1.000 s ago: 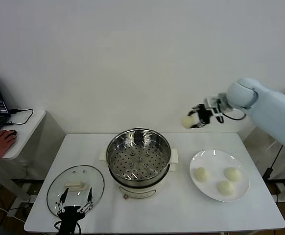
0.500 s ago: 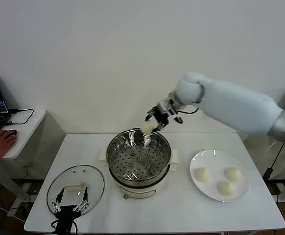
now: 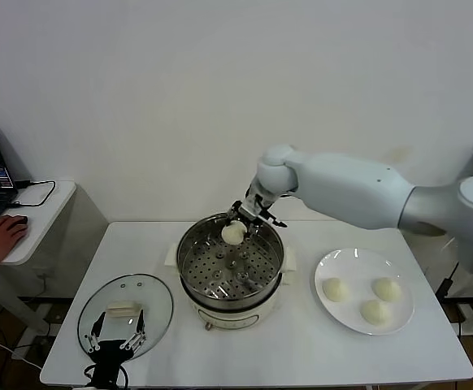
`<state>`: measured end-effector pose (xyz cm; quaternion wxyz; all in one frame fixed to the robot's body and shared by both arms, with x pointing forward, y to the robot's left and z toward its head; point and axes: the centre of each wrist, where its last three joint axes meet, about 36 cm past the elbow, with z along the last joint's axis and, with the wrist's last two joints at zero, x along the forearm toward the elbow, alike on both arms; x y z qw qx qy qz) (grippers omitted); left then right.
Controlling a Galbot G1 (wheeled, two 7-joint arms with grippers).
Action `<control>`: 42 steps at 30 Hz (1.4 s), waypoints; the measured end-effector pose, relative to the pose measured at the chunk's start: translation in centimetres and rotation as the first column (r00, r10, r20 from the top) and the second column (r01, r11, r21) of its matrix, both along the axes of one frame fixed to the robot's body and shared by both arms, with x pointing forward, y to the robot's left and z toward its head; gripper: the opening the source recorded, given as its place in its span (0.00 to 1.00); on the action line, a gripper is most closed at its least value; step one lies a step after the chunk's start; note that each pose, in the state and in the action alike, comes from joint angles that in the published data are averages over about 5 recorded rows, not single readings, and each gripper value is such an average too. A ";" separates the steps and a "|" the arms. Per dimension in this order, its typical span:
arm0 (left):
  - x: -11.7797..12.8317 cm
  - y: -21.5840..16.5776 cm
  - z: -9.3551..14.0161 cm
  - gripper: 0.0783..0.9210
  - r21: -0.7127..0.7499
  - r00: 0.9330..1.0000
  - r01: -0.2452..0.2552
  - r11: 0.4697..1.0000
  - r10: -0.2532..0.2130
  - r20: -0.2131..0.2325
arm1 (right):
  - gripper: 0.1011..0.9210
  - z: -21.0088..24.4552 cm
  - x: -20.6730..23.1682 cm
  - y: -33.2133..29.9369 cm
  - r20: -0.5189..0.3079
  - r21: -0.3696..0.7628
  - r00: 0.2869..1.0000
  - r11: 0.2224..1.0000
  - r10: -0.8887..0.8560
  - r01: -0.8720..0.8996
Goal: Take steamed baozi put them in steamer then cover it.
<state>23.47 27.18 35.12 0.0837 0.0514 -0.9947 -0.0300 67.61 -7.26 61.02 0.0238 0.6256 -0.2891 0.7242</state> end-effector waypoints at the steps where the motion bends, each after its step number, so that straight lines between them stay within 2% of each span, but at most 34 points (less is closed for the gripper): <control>1: 0.0 0.0 0.0 0.88 0.000 1.000 -0.001 1.000 0.001 0.000 | 0.54 -0.3 0.1 0.1 0.006 -0.008 1.000 1.000 0.014 -0.014; 14: -0.1 0.1 0.0 0.88 0.002 1.000 -0.008 1.000 0.008 0.003 | 0.56 -3.2 1.3 1.6 0.053 -0.073 0.986 0.985 0.159 -0.155; 17: -0.1 0.1 0.0 0.88 0.001 1.000 -0.008 1.000 0.008 0.004 | 0.62 -3.4 1.4 1.8 0.057 -0.073 0.982 0.982 0.181 -0.176; 23: -0.3 0.0 0.2 0.88 0.001 1.000 -0.007 1.000 0.007 0.006 | 0.84 -2.8 1.5 1.6 0.060 -0.077 0.981 0.980 0.187 -0.182; 25: -0.3 0.1 0.3 0.88 0.002 1.000 -0.006 1.000 0.006 0.007 | 0.86 -2.0 1.3 1.4 0.056 -0.072 0.984 0.983 0.171 -0.167; 29: -0.3 0.2 0.6 0.88 0.008 1.000 -0.001 1.000 0.001 0.012 | 0.88 0.4 0.5 0.7 0.038 -0.047 0.996 0.996 0.080 -0.078; 34: -0.4 0.2 1.0 0.88 0.011 1.000 0.005 1.000 -0.005 0.016 | 0.88 3.7 -1.1 -1.8 0.002 -0.023 0.993 0.993 -0.116 0.116; 42: -0.5 0.6 1.4 0.88 0.024 1.000 0.013 1.000 -0.013 0.020 | 0.88 7.0 -4.6 -9.4 -0.066 -0.010 0.907 0.910 -0.415 0.416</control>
